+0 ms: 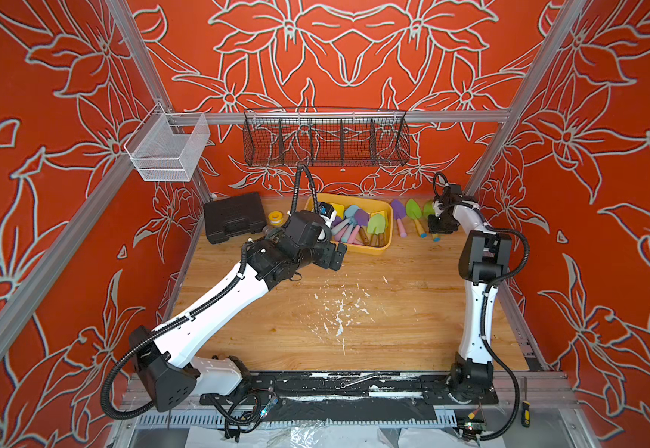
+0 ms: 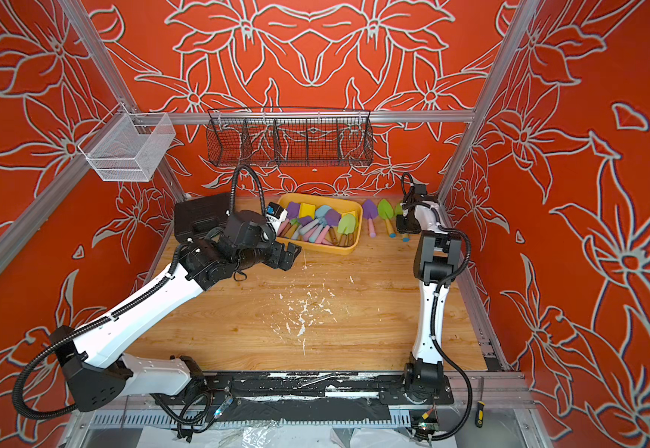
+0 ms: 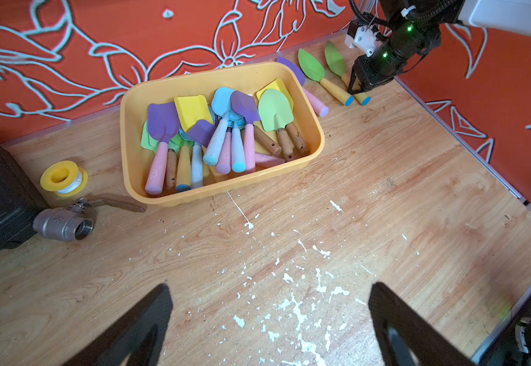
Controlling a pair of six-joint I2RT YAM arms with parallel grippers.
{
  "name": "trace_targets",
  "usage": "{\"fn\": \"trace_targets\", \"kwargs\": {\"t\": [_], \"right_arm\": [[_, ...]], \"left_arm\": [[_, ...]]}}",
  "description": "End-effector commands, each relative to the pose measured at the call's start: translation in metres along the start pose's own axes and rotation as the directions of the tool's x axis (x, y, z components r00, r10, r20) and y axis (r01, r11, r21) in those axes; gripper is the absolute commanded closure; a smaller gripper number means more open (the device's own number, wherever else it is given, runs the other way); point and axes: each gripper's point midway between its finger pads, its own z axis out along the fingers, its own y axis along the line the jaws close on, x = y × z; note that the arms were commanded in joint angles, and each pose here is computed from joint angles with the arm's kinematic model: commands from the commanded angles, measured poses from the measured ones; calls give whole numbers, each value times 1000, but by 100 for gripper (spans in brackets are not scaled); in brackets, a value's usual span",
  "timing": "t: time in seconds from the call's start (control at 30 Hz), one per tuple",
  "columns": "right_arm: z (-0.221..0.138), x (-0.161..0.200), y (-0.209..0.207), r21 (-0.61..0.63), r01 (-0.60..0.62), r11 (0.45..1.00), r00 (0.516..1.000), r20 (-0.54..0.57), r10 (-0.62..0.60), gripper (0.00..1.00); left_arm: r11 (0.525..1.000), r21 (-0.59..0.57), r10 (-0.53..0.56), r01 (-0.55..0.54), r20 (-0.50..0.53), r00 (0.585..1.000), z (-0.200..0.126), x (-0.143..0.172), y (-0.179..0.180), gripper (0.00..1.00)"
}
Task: Take the shovel out of the storage box
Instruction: Place the shovel at the corner of the board.
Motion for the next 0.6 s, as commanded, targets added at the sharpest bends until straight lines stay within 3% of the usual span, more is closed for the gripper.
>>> {"fn": "trace_targets", "kwargs": {"t": [0.0,0.3,0.57], "right_arm": [[-2,-1,-4,3,-11,1000,1000,-7,11,56],[-20,-13,-9,33,-14,999,999,35,13,54],[-88,-44,-8,24,-82,996,988,136,78,45]], "left_arm": [[1000,-3,-10,10,1,1000,-5,-2,2,3],[1000,-1,-10,10,12,1000,-8,-4,2,3],[1000,-9,-14,14,40,999,-15,-9,4,3]]}}
